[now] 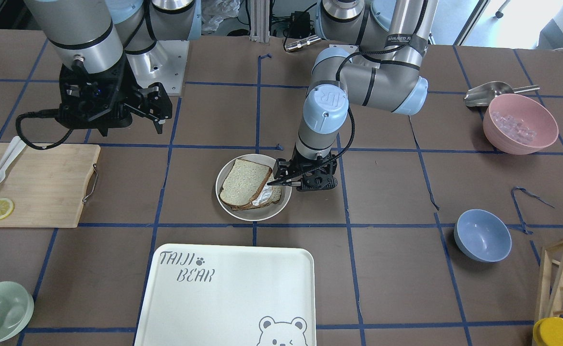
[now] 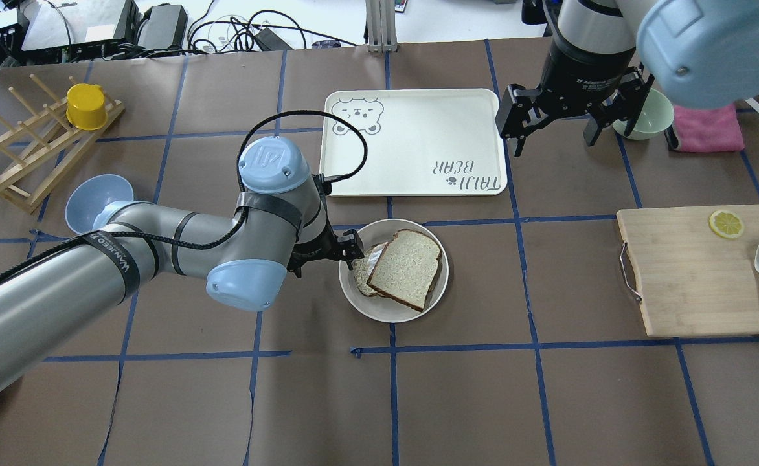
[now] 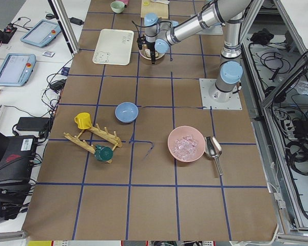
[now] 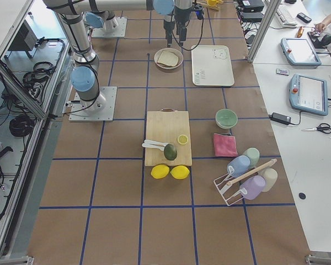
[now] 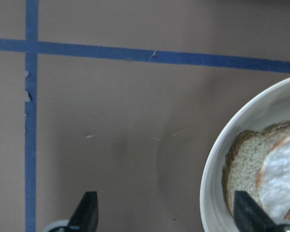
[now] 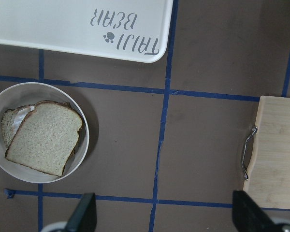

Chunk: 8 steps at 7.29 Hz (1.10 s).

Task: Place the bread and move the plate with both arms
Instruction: 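Grip the plate rim with the left gripper while the right arm withdraws, then slide the plate with the left gripper onto the bear tray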

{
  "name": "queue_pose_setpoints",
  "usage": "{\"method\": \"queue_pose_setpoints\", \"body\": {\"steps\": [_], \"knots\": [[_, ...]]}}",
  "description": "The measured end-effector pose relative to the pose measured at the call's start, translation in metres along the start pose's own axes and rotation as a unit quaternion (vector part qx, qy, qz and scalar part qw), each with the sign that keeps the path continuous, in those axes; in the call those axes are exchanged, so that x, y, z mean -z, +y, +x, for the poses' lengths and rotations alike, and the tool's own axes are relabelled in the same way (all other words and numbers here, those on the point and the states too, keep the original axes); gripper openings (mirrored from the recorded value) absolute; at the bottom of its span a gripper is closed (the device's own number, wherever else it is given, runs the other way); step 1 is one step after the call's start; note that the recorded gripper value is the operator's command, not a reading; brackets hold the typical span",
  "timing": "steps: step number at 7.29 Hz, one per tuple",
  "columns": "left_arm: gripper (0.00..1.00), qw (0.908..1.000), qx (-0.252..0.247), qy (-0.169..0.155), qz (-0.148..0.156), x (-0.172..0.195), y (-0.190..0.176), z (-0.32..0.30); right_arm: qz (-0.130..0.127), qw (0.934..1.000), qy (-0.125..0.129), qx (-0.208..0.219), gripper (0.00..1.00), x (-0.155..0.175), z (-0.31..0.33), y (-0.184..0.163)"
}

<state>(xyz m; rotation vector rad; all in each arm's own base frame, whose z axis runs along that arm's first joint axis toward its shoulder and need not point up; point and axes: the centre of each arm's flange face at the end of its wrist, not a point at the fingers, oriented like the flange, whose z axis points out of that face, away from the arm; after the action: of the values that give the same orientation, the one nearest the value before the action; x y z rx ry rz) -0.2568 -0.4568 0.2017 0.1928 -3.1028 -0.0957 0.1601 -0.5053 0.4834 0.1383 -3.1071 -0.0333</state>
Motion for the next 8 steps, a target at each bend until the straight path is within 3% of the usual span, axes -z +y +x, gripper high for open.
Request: {"method": "queue_pose_setpoints", "body": {"steps": [3, 5, 6, 8], "knots": [[0.43, 0.9999, 0.001, -0.004, -0.010, -0.014, 0.000, 0.003, 0.016, 0.9998, 0.003, -0.012, 1.00, 0.018, 0.009, 0.011], [0.06, 0.9999, -0.001, -0.005, -0.013, -0.021, 0.000, 0.005, 0.021, 0.9997, 0.001, -0.014, 1.00, 0.022, 0.009, 0.015], [0.00, 0.9999, -0.001, -0.004, -0.012, -0.022, -0.001, 0.006, 0.021, 0.9997, 0.001, -0.014, 1.00, 0.023, 0.009, 0.016], [0.00, 1.0000, 0.000, 0.001, -0.009, -0.019, -0.001, 0.008, 0.022, 0.9997, 0.001, -0.015, 1.00, 0.024, 0.010, 0.017]]}}
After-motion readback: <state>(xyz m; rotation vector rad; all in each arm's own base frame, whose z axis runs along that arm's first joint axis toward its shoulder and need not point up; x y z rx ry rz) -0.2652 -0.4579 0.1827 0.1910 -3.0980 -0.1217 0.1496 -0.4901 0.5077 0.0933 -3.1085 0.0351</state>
